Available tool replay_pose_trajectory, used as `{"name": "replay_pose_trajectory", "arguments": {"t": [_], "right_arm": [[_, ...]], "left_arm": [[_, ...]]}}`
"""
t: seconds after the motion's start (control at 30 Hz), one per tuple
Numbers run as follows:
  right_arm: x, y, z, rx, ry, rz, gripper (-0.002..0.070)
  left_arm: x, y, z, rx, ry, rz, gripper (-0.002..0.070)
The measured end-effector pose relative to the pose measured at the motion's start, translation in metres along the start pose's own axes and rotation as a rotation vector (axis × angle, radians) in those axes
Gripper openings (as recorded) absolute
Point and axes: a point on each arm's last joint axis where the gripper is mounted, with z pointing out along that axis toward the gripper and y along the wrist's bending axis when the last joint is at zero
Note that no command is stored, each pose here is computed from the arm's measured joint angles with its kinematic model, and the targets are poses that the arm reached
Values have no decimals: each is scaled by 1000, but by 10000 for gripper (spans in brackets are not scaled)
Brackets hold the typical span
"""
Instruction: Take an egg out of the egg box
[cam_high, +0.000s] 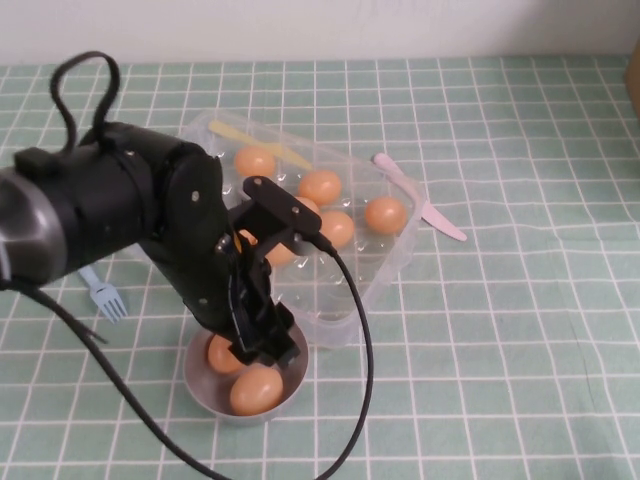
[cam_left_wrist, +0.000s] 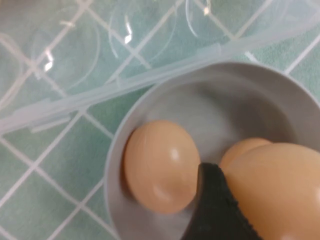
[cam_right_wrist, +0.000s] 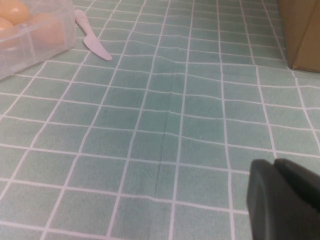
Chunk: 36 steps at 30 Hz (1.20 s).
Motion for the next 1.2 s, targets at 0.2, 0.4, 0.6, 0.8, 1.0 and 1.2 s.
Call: {"name": "replay_pose_trajectory", "arguments": {"t": [0.2,0.4,0.6,0.8,1.0,1.2], "right_arm": [[0,0,0,0,0,0,-17],[0,0,0,0,0,0,-17],[0,0,0,0,0,0,-17],[0,0,0,0,0,0,-17],[0,0,0,0,0,0,-17],[0,0,0,0,0,0,-17]], "left_arm": [[-3,1,24,16,44,-8,360],[-5,1,27,27,27,-19,367],[-6,-1,27,42,18,-38,493],[-10,-1,9,41,-10,-40,526],[-1,-6,-46,13,-148,-41,474],[38,-18,-111,-31,-351,-31,115]]}}
